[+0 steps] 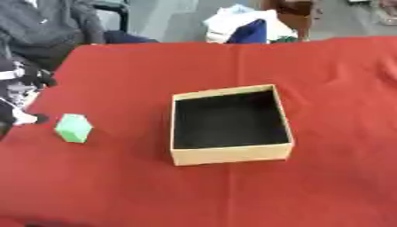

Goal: Pick up objects on the table and place them in the box.

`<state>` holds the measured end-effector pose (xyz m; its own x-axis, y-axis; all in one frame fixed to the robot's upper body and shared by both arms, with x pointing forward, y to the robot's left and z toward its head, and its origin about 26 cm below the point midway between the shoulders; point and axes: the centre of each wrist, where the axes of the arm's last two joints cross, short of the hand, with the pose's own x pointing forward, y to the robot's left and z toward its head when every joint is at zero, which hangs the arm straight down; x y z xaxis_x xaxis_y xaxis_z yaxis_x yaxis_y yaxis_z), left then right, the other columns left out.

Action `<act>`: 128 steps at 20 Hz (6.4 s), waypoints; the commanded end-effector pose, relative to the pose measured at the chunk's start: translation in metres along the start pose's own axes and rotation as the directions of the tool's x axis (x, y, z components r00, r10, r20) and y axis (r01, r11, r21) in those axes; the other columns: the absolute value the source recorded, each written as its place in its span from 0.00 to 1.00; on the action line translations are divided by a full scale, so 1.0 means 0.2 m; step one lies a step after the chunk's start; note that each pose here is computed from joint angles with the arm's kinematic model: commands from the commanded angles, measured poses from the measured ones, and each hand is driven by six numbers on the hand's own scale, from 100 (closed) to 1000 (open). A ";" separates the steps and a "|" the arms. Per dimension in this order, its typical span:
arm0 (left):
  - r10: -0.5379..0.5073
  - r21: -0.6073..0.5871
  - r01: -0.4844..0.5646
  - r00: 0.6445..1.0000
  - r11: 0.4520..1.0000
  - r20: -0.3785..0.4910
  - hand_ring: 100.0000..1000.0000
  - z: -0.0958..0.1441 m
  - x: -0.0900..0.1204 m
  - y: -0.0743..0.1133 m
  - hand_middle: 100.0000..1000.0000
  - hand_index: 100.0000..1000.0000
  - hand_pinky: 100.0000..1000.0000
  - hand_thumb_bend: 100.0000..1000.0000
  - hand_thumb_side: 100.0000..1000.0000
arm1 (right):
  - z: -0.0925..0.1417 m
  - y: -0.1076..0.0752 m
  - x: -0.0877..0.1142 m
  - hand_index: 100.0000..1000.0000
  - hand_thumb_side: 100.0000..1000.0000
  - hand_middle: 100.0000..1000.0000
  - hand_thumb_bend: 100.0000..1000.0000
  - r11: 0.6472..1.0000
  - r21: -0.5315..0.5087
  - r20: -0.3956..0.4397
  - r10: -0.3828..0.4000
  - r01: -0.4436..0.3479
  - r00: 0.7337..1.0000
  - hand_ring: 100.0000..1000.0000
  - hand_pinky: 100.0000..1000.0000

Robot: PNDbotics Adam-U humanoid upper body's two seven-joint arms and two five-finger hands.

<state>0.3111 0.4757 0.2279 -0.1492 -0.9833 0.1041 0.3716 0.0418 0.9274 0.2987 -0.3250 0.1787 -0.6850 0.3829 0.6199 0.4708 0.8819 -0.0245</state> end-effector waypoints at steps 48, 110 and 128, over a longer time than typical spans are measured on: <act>-0.149 0.258 0.119 0.984 0.959 0.100 0.65 -0.22 0.17 0.15 0.47 0.62 0.74 0.19 0.00 | -0.03 0.00 0.02 0.85 0.49 0.74 0.00 1.000 0.007 0.025 -0.012 0.012 1.000 0.71 0.59; -0.622 0.596 0.305 0.645 0.743 0.445 0.83 -0.28 1.16 0.38 0.78 0.86 0.88 0.63 0.54 | -0.02 0.04 0.02 0.85 0.50 0.74 0.00 0.999 0.004 0.015 -0.049 0.049 0.999 0.72 0.59; 0.050 0.695 -0.684 0.720 0.219 0.693 0.64 -0.02 0.75 -0.04 0.58 0.78 0.67 0.00 0.42 | -0.04 0.02 0.03 0.85 0.49 0.73 0.00 0.999 -0.022 0.027 -0.040 0.041 0.999 0.72 0.59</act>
<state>0.2929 0.3245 0.2268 -0.7081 -0.5964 0.3779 -0.4305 0.7890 0.4384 0.3025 -0.3190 0.1791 -0.7013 0.3378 0.6278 0.4479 0.8939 0.0194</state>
